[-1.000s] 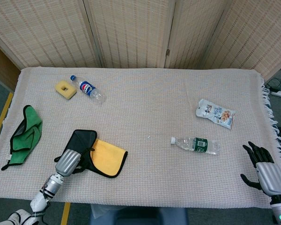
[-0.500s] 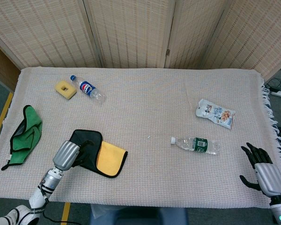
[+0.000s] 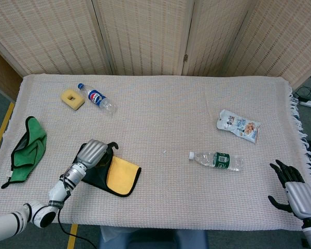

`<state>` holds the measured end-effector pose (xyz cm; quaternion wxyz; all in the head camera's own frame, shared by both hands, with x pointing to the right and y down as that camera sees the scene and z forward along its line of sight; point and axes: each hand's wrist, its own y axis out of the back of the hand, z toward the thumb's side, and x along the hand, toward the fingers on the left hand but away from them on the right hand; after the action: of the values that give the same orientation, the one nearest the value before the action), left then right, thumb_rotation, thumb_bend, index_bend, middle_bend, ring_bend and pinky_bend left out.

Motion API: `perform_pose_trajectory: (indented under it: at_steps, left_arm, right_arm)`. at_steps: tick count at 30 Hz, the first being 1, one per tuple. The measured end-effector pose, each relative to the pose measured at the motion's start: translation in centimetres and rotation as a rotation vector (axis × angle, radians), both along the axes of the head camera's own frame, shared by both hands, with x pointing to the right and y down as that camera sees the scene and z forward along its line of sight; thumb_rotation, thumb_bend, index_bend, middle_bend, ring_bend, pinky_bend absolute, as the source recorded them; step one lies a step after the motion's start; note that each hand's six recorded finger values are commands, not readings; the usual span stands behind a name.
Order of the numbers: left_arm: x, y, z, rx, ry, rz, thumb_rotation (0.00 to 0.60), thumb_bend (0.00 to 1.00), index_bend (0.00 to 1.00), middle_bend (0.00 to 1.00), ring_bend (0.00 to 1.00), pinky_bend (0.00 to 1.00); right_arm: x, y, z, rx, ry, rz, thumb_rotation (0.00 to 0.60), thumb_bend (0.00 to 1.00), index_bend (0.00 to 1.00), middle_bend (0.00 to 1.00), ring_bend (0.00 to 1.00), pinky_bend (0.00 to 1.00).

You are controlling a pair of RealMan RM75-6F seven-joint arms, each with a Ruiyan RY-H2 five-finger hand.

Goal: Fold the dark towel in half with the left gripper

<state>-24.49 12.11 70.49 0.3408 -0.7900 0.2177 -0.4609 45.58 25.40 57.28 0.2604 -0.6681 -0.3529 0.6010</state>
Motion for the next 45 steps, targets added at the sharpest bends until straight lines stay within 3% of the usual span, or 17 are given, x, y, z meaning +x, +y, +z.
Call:
perform_pose_trajectory:
  at_steps: [9, 18, 27, 45]
  left_arm:
    - [2.0, -2.4, 1.8, -0.054, -0.084, 0.056, 0.600, 0.72, 0.32, 1.00, 1.00, 1.00]
    - [0.3, -4.5, 4.7, -0.109, -0.207, 0.045, 0.600, 0.72, 0.34, 1.00, 1.00, 1.00]
    - [-1.7, -3.8, 5.6, -0.145, -0.294, 0.078, 0.600, 0.72, 0.36, 1.00, 1.00, 1.00]
    - [-2.3, -3.1, 5.3, -0.134, -0.299, 0.069, 0.600, 0.72, 0.43, 1.00, 1.00, 1.00]
  right_arm:
    - [0.6, -0.3, 0.4, -0.012, 0.008, 0.020, 0.600, 0.35, 0.00, 0.00, 0.00, 0.00]
    - [1.3, -0.5, 0.5, -0.016, 0.017, 0.044, 0.600, 0.35, 0.00, 0.00, 0.00, 0.00]
    - [1.5, -0.6, 0.7, -0.021, 0.019, 0.047, 0.600, 0.35, 0.00, 0.00, 0.00, 0.00]
    - [1.3, -0.4, 0.4, -0.012, 0.016, 0.041, 0.600, 0.35, 0.00, 0.00, 0.00, 0.00]
